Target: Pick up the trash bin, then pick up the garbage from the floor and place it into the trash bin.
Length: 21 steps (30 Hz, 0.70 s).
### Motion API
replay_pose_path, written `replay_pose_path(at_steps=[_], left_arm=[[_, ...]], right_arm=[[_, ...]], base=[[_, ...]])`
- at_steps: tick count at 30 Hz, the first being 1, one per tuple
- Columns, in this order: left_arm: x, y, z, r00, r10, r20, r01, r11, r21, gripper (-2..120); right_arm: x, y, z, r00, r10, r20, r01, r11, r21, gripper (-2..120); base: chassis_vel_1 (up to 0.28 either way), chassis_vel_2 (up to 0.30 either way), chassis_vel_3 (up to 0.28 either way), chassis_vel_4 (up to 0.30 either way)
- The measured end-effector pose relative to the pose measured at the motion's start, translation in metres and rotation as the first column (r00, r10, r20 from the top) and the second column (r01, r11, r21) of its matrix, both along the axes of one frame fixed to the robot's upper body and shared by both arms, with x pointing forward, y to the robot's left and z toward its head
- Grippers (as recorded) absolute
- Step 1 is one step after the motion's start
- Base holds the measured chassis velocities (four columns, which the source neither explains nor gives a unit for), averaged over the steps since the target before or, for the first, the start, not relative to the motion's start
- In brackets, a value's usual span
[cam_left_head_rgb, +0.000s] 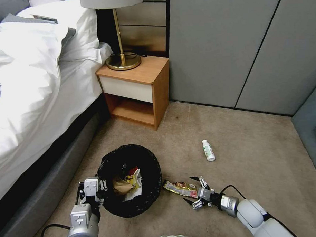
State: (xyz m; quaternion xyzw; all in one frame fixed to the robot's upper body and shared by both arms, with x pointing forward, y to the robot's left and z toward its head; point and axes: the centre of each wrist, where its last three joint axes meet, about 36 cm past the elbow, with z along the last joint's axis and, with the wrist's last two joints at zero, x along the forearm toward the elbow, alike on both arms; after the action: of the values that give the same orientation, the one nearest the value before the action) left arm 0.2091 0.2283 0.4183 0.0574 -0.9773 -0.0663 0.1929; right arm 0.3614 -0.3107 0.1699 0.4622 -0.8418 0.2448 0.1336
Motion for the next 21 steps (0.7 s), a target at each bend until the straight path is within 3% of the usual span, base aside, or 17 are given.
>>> replay_pose_path(at_steps=[10,21], left_arm=[[-0.001,0.001,-0.001,1.0,0.003,-0.005,-0.003,1.0,0.003,1],[-0.003,0.0,-0.001,1.0,0.002,-0.008,-0.002,1.0,0.002,1]], right_arm=[[0.014,0.011,-0.026,0.998,-0.055,-0.021,0.055,0.998,0.014,99],[-0.004,0.028,-0.058,0.991,-0.083,-0.105,0.089,0.995,0.048,58]], base=[[0.0,0.0,0.0,0.0],[0.0,0.0,0.0,0.0]])
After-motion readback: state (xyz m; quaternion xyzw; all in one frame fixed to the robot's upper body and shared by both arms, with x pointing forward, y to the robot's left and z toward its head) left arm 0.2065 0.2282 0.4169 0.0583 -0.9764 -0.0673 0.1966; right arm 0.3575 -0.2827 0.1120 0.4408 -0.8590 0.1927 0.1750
